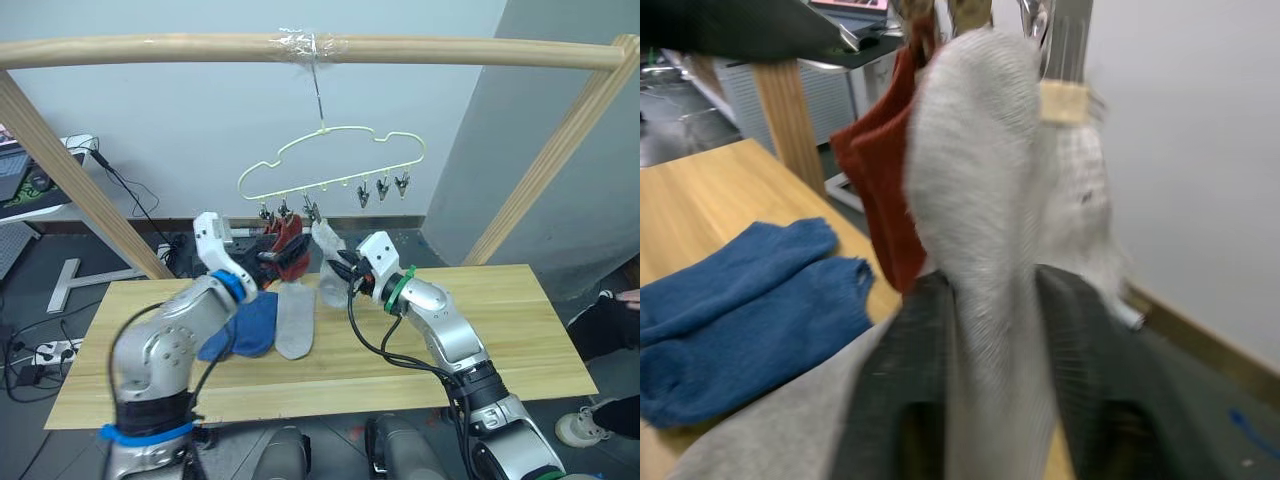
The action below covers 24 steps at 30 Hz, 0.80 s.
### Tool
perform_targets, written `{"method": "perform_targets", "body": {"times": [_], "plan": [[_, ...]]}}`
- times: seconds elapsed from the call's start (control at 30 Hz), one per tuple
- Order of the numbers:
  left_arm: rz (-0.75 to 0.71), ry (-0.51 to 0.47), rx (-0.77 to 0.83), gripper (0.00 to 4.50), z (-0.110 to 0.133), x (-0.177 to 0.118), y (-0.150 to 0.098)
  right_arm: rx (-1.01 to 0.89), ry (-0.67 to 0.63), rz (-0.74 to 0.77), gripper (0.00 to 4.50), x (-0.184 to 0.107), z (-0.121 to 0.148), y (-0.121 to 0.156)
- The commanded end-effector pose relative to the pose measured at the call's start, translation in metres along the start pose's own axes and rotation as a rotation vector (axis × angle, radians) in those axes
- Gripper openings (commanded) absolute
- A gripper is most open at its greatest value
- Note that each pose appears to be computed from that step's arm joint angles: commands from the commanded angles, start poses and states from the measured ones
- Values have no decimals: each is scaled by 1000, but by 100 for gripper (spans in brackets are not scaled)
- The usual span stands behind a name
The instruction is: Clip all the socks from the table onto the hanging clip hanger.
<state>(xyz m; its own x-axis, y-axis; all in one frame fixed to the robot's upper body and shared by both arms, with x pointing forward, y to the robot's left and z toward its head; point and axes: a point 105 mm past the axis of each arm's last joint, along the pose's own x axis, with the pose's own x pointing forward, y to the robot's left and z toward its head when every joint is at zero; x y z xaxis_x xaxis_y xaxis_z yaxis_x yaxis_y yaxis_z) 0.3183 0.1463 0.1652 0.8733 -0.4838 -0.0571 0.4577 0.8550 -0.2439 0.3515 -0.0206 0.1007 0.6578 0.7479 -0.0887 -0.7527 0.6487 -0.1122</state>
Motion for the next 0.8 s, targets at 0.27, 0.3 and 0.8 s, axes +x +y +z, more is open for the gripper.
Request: {"method": "perform_targets", "body": {"times": [0.27,0.3,0.8], "plan": [[-42,-7,248,450,19,-26,-3,-2,-58,-167,445,-18,22,-25],[-56,7,268,450,17,-28,-1,2,-66,-203,445,-20,26,-30],[-124,-37,397,450,18,-41,-5,47,-172,-439,445,-46,59,-49]]}}
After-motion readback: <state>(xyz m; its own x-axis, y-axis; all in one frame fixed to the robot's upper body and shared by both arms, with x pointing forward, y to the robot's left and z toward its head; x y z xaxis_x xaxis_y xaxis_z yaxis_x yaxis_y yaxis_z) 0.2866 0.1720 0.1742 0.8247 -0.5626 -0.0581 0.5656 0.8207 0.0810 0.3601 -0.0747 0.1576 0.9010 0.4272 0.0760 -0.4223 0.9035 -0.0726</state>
